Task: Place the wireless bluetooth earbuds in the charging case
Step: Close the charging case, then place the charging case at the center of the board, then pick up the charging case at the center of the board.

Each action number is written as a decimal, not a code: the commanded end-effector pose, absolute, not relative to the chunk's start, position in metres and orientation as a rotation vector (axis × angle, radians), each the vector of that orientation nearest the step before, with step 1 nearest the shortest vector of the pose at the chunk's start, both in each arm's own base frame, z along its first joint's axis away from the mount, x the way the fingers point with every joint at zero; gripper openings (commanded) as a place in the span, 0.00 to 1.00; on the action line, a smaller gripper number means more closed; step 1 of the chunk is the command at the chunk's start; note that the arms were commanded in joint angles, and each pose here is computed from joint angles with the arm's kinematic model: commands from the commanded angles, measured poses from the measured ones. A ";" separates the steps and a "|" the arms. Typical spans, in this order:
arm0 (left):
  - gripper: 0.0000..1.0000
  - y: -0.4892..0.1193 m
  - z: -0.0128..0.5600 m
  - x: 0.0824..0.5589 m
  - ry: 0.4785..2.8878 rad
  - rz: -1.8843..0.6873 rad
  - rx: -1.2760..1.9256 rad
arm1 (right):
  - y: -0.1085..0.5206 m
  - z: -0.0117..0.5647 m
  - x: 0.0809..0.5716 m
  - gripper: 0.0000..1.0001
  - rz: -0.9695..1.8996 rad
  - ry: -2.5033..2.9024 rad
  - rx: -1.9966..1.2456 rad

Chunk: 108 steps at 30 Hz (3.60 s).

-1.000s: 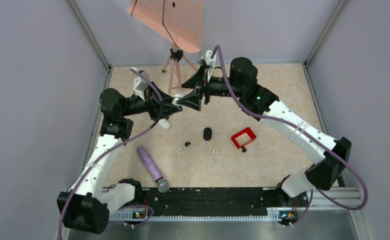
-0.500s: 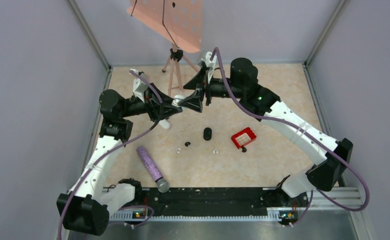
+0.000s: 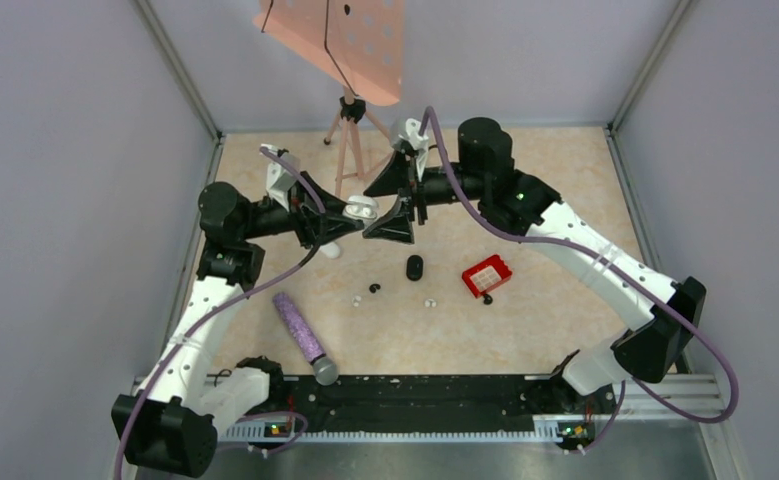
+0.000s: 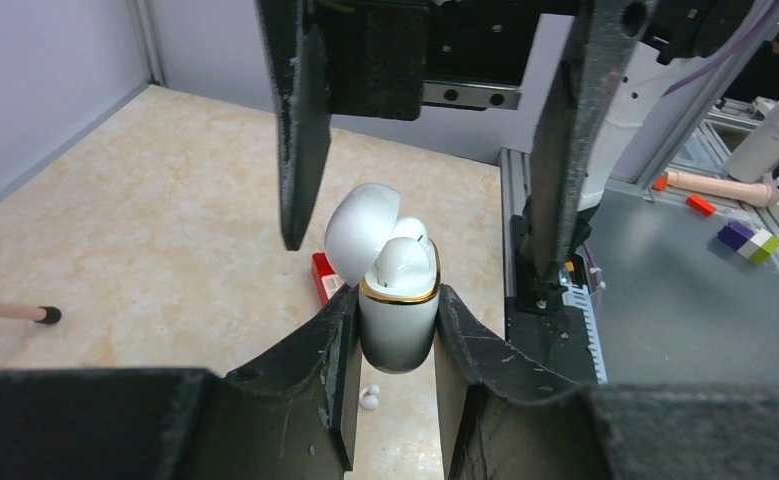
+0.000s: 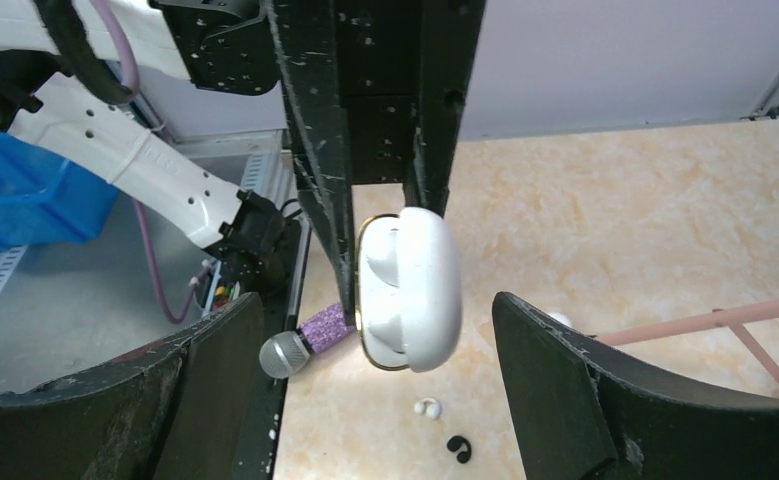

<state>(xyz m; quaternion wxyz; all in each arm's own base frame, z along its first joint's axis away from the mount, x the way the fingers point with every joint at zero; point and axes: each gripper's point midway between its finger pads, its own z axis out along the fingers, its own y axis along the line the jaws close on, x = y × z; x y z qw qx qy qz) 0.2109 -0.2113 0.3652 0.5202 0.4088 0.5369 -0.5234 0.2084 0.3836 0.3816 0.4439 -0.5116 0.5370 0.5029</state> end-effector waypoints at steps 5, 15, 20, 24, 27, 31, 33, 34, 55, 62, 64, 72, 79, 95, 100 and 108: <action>0.00 -0.201 0.346 0.258 1.497 -1.165 0.643 | 0.368 0.416 0.202 0.84 1.126 1.174 -1.307; 0.00 -0.205 0.217 0.255 1.762 -1.194 0.660 | 0.200 0.292 0.284 0.84 0.532 1.735 -0.832; 0.00 -0.222 0.185 0.276 1.855 -1.185 0.481 | 0.167 0.262 0.257 0.87 0.517 1.838 -0.739; 0.00 -0.251 0.165 0.302 1.995 -1.190 0.336 | 0.152 0.251 0.255 0.87 0.439 1.891 -0.688; 0.00 -0.277 0.137 0.328 2.133 -1.200 0.171 | 0.139 0.248 0.257 0.87 0.356 1.897 -0.684; 0.00 -0.321 0.126 0.361 2.208 -1.261 0.080 | 0.124 0.243 0.261 0.90 0.270 1.934 -0.663; 0.00 -0.338 0.113 0.373 2.268 -1.226 0.047 | 0.119 0.239 0.260 0.90 0.251 1.966 -0.657; 0.00 -0.343 0.106 0.379 2.303 -1.195 0.004 | 0.117 0.236 0.259 0.90 0.244 1.985 -0.654; 0.65 -0.320 0.077 0.397 2.392 -0.886 -0.102 | 0.136 0.208 0.283 0.90 0.324 2.079 -0.681; 0.67 -0.260 0.103 0.350 2.457 -0.755 0.347 | 0.163 0.193 0.292 0.86 0.466 2.034 -0.737; 0.65 -0.240 0.107 0.326 2.424 -0.706 0.563 | 0.172 0.181 0.293 0.81 0.516 2.017 -0.777; 0.65 -0.157 0.128 0.278 2.299 -0.541 0.743 | 0.210 0.134 0.293 0.67 0.637 2.145 -0.791; 0.66 -0.141 0.183 0.294 2.181 -0.651 0.286 | 0.252 0.137 0.288 0.66 0.666 1.886 -1.406; 0.63 -0.045 0.186 0.310 2.091 -0.641 -0.291 | 0.298 0.082 0.318 0.65 0.529 1.123 -2.196; 0.62 -0.032 0.196 0.309 2.082 -0.621 -0.304 | 0.310 0.058 0.314 0.65 0.524 1.033 -2.301; 0.62 -0.024 0.200 0.311 2.061 -0.619 -0.329 | 0.321 0.036 0.313 0.63 0.541 1.019 -2.365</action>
